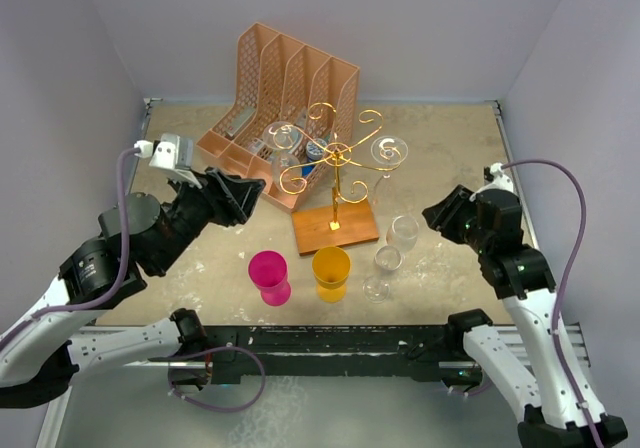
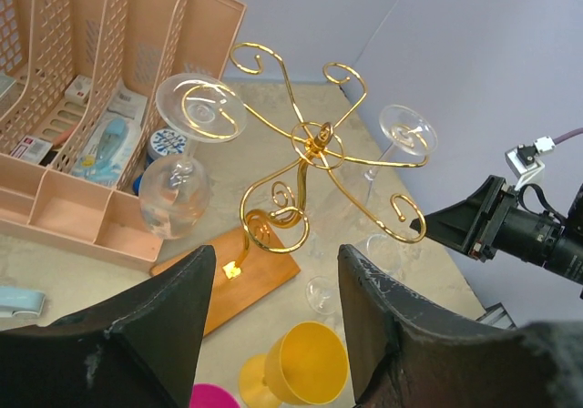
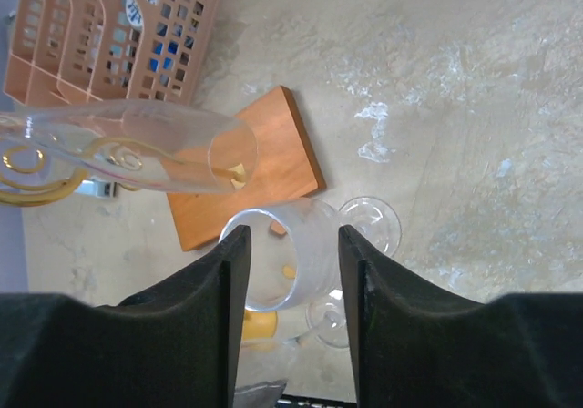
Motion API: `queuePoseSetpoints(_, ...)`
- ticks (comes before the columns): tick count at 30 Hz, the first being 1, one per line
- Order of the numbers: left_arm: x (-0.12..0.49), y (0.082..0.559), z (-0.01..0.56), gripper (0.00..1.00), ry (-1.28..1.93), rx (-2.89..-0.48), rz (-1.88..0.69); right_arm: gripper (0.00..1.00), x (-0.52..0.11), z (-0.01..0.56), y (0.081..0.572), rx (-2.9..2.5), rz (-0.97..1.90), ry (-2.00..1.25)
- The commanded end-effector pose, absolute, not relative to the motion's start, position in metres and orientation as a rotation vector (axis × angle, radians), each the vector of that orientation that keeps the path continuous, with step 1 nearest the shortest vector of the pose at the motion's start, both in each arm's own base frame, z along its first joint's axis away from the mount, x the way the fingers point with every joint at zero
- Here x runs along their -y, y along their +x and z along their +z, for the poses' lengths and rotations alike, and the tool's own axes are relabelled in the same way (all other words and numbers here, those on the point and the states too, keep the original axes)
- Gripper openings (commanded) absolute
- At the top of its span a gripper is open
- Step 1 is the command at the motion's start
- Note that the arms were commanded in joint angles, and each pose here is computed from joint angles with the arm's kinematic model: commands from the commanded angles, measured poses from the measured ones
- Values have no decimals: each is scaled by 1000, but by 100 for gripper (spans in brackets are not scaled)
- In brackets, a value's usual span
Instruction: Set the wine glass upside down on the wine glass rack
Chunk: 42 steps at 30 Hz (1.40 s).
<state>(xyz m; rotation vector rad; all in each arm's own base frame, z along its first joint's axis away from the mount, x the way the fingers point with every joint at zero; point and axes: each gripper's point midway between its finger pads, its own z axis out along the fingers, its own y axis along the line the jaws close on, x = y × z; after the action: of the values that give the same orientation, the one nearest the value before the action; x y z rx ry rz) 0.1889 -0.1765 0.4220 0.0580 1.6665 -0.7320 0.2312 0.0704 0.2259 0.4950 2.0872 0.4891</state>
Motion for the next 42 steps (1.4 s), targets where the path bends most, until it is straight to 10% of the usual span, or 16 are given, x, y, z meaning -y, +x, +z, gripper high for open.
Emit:
queuePoseSetpoints(1,174,192,415,54,37,-1673,-706,48,-74,211,228,-2159,462,391)
queuePoseSetpoints(20,170,197,415,55,39,-1647,-666,43,-91,167,238,-2329,465,217)
queuePoseSetpoints(36,167,200,426,56,56,-1611,-634,1,-81,204,266,-2240,249,295)
queuePoseSetpoints(42,169,200,431,56,64,-1603,-642,0,-76,225,273,-2189,216,317)
